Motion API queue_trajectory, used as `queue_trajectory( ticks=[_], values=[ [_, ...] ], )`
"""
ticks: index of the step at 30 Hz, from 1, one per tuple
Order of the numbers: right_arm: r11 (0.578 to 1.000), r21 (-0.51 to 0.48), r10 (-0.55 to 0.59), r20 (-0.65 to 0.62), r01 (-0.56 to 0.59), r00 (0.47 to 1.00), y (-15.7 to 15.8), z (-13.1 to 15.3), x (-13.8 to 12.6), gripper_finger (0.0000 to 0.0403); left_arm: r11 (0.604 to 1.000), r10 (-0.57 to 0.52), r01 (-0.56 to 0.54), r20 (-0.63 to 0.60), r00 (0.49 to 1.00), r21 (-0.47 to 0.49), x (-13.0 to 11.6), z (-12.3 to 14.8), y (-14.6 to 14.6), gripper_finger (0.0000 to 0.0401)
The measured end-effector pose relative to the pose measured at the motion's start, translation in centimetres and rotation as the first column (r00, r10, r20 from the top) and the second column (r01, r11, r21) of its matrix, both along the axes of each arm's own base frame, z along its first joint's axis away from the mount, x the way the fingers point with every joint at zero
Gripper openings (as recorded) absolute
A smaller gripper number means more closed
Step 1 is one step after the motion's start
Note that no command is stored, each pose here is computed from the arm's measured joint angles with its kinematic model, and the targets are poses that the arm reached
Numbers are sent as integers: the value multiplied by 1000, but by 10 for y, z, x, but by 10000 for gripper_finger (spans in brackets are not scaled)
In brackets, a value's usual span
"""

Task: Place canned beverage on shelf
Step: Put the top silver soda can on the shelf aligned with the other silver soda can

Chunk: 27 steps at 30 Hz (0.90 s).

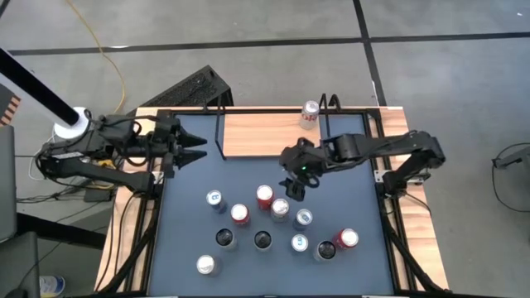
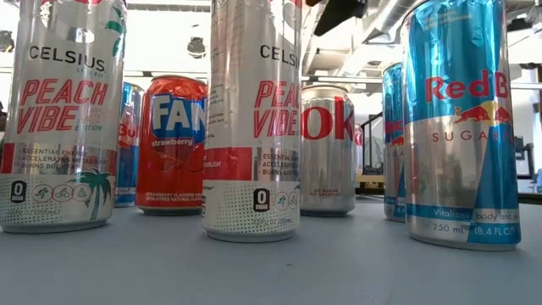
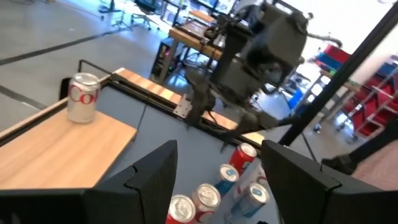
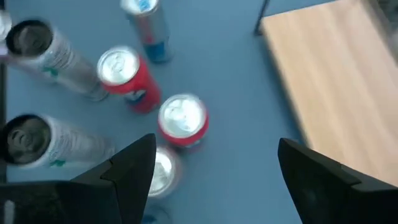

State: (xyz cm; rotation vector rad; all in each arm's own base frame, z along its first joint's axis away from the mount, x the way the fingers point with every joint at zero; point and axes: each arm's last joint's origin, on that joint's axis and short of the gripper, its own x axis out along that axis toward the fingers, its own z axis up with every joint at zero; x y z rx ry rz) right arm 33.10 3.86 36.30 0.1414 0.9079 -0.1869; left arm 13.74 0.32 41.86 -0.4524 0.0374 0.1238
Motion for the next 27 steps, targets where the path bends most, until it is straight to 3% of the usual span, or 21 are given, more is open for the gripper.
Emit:
queue_trajectory(
  ticks=[5, 11, 18, 27],
  values=[
    [999, 31, 46, -65, -44, 997, 18, -18, 10, 321, 999, 26, -26, -25, 999, -29, 7, -3, 1, 222],
    [993, 17, 119, -135, -117, 984, 47, -31, 9, 321, 999, -37, 35, -49, 998, -41, 12, -6, -1, 222],
    [996, 49, 85, -139, -79, 987, 63, -39, 12, 321, 994, -109, 109, -50, 993, 8, 12, -6, -3, 222],
    [997, 63, 58, -208, -46, 977, 66, -67, 30, 321, 987, -160, 161, -96, 982, 3, 11, -10, -5, 222]
  ],
)
